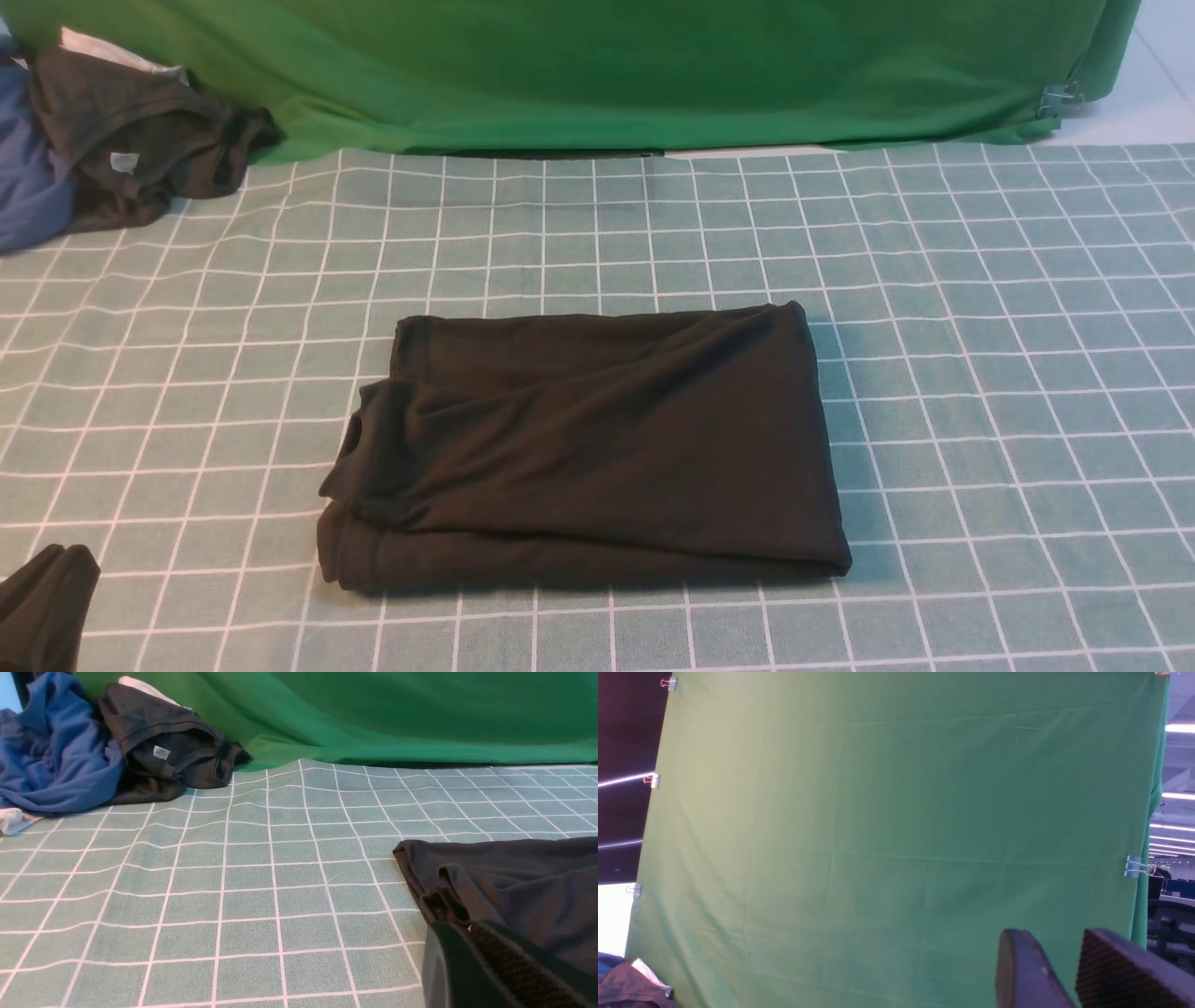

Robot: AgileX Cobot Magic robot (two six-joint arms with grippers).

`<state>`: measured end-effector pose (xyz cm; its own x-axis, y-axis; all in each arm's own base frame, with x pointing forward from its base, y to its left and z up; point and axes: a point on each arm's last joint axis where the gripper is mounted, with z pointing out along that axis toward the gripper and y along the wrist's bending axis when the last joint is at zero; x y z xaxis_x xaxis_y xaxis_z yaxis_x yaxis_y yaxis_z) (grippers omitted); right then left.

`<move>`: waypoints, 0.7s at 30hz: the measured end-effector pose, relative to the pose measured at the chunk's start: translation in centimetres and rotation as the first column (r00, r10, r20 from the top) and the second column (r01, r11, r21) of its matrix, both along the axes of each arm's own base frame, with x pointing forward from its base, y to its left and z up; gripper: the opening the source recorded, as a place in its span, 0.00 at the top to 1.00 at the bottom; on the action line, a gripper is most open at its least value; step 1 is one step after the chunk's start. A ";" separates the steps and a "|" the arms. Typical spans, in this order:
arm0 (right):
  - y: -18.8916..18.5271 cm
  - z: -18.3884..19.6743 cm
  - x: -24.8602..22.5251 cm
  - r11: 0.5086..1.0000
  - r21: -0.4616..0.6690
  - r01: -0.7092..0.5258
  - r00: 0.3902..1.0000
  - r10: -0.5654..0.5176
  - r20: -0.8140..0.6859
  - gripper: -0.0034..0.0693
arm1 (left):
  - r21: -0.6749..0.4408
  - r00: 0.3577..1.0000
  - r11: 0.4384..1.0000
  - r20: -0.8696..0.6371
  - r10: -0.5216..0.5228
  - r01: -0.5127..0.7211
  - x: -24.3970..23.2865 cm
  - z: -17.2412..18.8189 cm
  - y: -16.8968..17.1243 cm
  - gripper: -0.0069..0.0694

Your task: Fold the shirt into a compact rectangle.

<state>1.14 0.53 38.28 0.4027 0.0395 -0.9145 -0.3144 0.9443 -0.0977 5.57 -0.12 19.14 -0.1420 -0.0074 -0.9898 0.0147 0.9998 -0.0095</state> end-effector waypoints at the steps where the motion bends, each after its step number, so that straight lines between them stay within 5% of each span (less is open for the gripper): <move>1: 0.0 0.0 0.0 1.000 0.000 0.000 1.000 0.000 0.000 0.70 | 0.000 1.000 1.000 0.000 0.000 0.000 0.0 0.0 0.0 0.89; 21: 0.0 -0.6 -0.2 0.999 -0.025 0.021 0.998 -0.022 -0.052 0.64 | 0.000 1.000 1.000 0.000 0.004 -0.004 0.0 0.0 0.0 0.89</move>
